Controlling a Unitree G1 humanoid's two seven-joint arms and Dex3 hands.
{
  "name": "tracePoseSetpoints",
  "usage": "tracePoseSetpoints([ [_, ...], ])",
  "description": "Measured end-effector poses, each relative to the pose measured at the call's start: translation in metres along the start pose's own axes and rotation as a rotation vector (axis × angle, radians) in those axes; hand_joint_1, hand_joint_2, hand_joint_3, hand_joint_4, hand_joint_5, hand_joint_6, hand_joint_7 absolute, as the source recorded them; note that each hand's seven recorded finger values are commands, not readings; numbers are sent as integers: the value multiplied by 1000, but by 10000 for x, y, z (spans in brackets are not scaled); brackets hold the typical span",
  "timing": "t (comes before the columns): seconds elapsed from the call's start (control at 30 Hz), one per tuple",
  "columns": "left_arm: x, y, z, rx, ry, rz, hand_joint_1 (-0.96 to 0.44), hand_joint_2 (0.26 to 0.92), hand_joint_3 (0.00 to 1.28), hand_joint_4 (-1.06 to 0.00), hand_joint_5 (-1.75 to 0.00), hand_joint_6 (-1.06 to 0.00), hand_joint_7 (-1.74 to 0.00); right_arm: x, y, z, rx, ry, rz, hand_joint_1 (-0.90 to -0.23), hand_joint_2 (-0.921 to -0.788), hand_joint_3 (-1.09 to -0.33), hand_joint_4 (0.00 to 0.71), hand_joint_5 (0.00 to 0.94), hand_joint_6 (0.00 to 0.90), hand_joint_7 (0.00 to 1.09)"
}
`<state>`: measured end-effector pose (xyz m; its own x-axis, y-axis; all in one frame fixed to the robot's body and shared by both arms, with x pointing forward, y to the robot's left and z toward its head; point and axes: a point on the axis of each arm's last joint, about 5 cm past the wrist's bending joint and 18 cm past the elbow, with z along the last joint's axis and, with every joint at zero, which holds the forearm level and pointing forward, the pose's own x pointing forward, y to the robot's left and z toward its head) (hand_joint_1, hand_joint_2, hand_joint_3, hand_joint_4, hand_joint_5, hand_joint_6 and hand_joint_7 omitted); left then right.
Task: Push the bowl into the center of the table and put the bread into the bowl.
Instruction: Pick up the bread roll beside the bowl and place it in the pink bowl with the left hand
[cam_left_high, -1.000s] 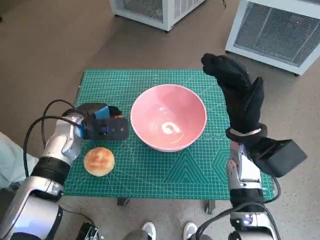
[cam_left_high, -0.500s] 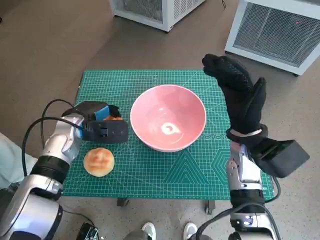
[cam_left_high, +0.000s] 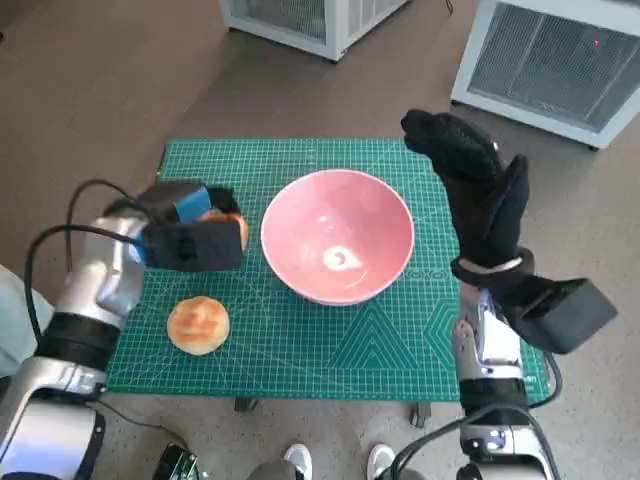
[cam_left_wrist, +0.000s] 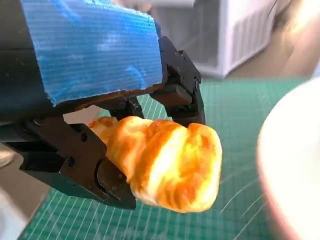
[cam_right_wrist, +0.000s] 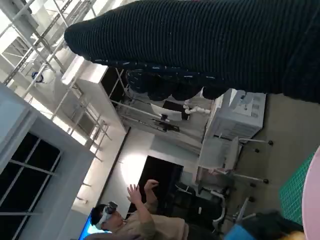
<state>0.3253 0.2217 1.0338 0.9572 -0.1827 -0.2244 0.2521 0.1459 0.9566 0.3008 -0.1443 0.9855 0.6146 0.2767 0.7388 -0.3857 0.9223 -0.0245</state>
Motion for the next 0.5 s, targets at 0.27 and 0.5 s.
tracePoseSetpoints([
  [0.27,-222,360,92,-31,-81,149,3,909,3,-821,-989,-680,-1139,-1,-1,-1,4,0,2,-738,-921,-725,267,7,104,469],
  [0.5,-437,595,255,-41,-179,293,2,894,0,-867,-965,-711,-1082,-8,-7,-8,13,0,0,-737,-921,-724,268,6,103,467],
])
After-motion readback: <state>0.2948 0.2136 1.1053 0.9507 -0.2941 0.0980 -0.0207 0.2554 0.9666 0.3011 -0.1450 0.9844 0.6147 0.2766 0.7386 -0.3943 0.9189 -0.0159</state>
